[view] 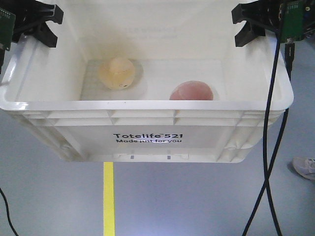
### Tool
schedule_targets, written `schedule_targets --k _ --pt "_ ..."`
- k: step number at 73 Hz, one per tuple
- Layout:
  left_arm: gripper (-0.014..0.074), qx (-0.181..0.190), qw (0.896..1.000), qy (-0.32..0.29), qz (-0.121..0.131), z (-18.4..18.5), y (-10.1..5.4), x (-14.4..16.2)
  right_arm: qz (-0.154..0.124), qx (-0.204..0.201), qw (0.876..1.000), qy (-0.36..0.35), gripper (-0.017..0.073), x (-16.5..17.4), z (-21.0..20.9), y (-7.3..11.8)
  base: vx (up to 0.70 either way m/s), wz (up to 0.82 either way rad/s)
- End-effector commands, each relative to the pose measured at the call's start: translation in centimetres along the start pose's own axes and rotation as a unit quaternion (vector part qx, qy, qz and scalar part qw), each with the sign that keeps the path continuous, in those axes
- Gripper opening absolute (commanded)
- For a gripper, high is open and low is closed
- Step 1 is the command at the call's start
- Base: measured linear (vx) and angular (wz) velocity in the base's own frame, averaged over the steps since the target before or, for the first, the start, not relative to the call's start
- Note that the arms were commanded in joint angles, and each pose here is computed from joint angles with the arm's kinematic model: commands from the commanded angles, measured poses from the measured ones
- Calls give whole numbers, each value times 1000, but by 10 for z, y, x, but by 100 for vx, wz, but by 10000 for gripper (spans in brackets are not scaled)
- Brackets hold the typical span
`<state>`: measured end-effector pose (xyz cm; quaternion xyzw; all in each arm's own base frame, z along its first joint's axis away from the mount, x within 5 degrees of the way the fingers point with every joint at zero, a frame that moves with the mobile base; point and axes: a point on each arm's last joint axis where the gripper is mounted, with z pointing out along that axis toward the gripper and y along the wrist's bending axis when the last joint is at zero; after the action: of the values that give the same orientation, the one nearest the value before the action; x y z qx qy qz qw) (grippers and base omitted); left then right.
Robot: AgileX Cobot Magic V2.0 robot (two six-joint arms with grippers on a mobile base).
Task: Place moving items into box and shelve
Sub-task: 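Keep carrying the tote with both grippers as base moves across floor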
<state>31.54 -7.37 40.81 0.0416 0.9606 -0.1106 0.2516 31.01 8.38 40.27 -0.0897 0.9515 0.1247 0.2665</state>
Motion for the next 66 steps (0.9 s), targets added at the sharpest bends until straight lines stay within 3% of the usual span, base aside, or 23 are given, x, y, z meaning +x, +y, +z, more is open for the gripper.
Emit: schedule_targets --k 1,66 --pt "-17 69 993 -91 -4 -36 -20 -7 -1 -64 992 -104 -10 -11 -37 20 25 52" --pt "-17 70 993 -91 -4 -36 -20 -7 -1 -64 993 -104 -10 -11 -37 20 30 38"
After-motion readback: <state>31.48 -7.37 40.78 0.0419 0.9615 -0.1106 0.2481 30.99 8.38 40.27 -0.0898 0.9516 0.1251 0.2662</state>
